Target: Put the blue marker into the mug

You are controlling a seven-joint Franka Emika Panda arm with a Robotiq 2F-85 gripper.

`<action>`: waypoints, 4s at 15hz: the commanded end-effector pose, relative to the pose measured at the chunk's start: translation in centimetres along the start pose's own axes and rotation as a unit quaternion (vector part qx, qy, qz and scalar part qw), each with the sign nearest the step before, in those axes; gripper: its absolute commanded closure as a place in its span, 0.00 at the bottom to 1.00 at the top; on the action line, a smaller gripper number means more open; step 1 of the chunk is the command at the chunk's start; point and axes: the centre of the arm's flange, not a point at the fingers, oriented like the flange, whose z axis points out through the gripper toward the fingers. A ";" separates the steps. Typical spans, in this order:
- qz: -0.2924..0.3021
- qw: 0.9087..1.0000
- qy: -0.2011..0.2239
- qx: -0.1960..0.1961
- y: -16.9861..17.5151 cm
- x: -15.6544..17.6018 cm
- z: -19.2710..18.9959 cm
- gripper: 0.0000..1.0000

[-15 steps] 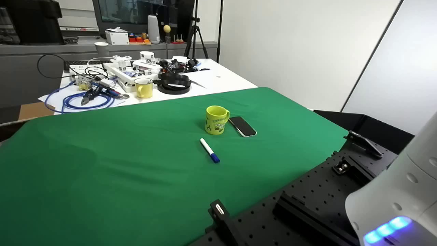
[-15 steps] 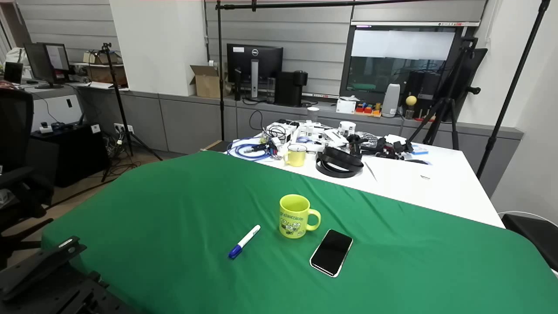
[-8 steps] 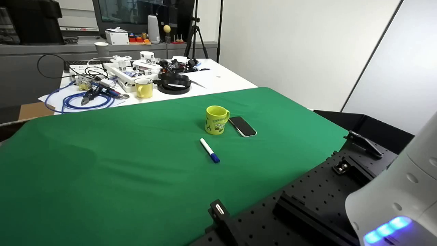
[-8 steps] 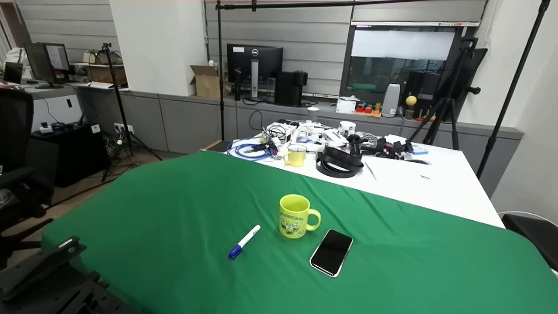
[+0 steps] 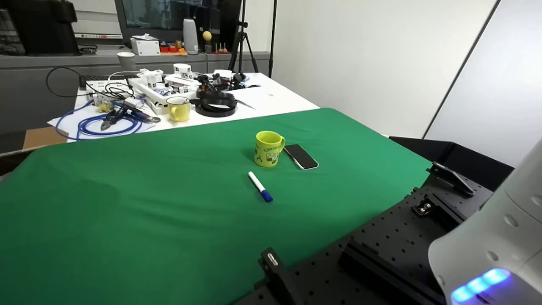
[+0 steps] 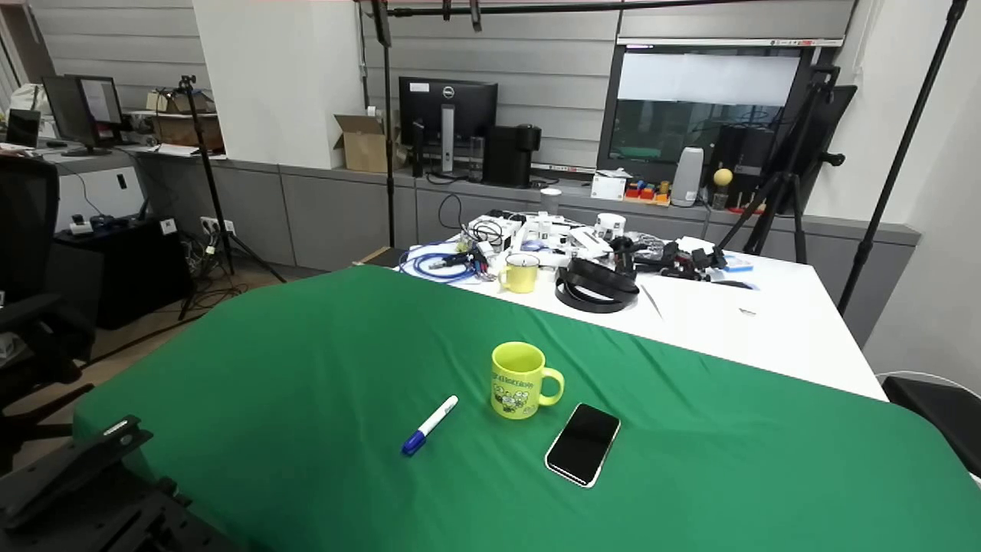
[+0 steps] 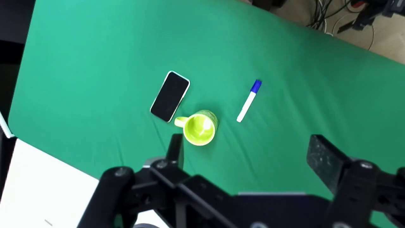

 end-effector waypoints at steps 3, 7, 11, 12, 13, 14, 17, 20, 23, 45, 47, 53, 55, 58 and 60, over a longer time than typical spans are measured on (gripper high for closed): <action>0.006 0.998 0.033 0.052 2.4 6.0 -0.6 0.00; -0.002 0.999 0.023 0.040 1.7 4.7 1.2 0.00; -0.003 0.999 0.024 0.040 1.7 4.6 1.1 0.00; -0.003 0.999 0.025 0.040 1.7 4.6 1.1 0.00; -0.003 0.999 0.025 0.040 1.7 4.6 1.1 0.00; 0.004 0.997 0.071 0.009 1.7 4.8 1.2 0.00; 0.000 0.993 0.115 -0.012 2.3 7.3 2.5 0.00; 0.000 0.992 0.123 -0.026 3.1 10.1 4.9 0.00; 0.006 0.995 0.095 0.000 4.2 13.2 8.5 0.00; -0.007 0.997 0.045 0.058 -4.0 9.0 27.1 0.00; -0.007 0.998 0.007 0.056 -4.4 8.3 30.3 0.00; -0.020 0.998 0.003 0.064 -4.3 8.4 30.7 0.00; -0.020 0.998 0.003 0.064 -4.3 8.4 30.7 0.00; 0.024 0.997 0.011 0.075 -3.8 9.1 32.1 0.00; 0.078 0.993 0.015 0.089 -3.3 9.9 34.1 0.00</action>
